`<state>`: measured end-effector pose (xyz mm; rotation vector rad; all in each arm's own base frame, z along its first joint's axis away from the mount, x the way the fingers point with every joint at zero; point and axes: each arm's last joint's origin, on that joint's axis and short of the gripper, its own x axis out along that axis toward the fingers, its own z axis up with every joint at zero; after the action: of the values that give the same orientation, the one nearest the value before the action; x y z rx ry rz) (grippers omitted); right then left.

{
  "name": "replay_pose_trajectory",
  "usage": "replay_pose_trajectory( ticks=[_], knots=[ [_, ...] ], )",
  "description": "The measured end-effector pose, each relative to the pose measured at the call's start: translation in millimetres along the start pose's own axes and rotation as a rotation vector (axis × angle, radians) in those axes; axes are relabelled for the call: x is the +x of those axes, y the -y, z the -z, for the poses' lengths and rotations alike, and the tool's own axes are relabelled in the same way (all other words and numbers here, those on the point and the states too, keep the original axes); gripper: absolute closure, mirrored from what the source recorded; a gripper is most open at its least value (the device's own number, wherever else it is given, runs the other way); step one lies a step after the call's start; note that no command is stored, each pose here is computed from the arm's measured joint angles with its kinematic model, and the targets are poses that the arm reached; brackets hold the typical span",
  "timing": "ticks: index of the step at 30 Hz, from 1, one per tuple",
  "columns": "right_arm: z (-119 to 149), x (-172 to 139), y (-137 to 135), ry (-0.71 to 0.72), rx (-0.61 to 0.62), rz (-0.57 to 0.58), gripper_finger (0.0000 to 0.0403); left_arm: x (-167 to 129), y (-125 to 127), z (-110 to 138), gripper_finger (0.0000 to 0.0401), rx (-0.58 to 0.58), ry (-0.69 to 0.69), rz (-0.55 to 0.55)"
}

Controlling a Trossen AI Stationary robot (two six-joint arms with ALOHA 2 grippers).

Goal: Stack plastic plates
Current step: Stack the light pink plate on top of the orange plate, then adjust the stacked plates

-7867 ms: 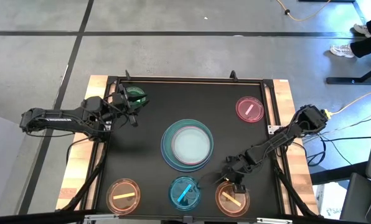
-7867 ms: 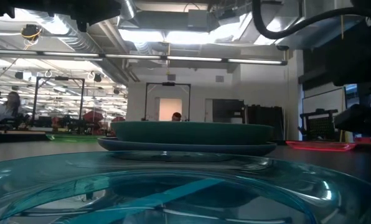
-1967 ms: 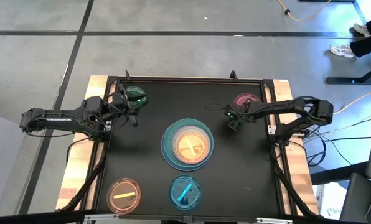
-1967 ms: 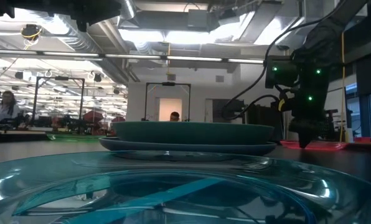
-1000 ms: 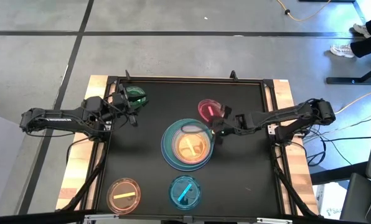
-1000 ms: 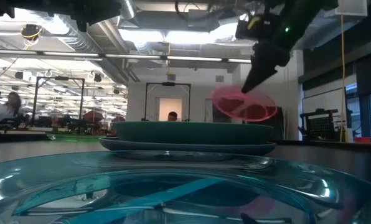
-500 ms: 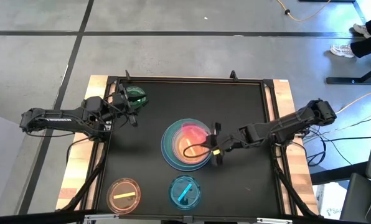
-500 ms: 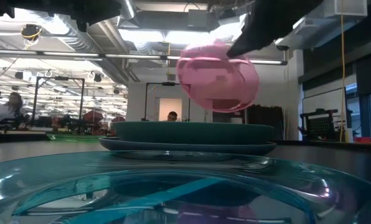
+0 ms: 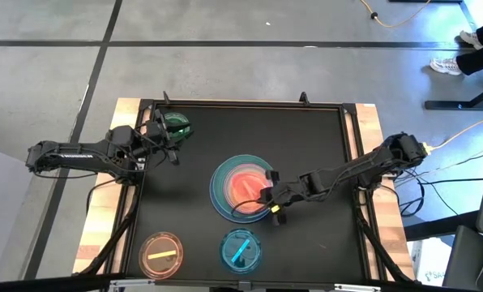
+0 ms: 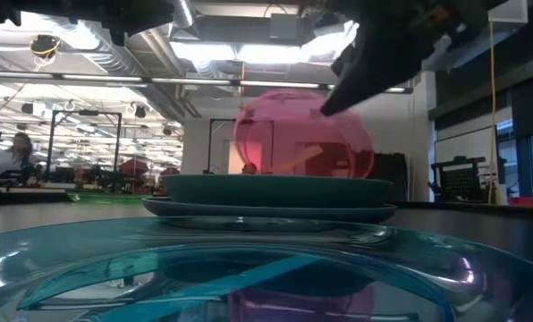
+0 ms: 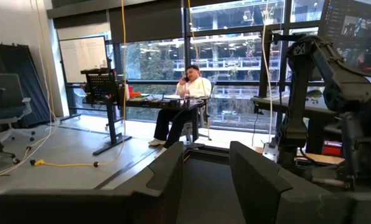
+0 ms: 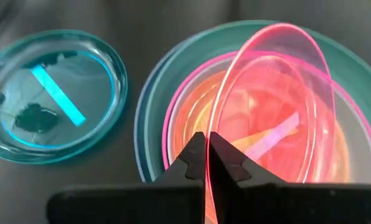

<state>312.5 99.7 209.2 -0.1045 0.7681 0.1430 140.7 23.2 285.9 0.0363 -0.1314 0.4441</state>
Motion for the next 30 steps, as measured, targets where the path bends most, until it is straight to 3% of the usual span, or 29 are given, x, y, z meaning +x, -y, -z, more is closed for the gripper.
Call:
replay_pose_trajectory(
  ticks=[15, 24, 30],
  knots=[
    [12.1, 23.6, -4.0, -0.075, -0.005, -0.055, 0.0395, 0.1, 0.0, 0.0, 0.0277, 0.000, 0.000, 0.000],
    [11.0, 23.7, -3.5, -0.062, -0.003, -0.035, 0.0301, 0.0, 0.0, 0.0, 0.0277, -0.001, 0.000, 0.000],
    [-0.7, 24.5, -8.6, 0.051, 0.042, -0.179, 0.0273, 0.0, 0.0, 0.0, 0.0277, 0.000, 0.000, 0.000]
  ],
)
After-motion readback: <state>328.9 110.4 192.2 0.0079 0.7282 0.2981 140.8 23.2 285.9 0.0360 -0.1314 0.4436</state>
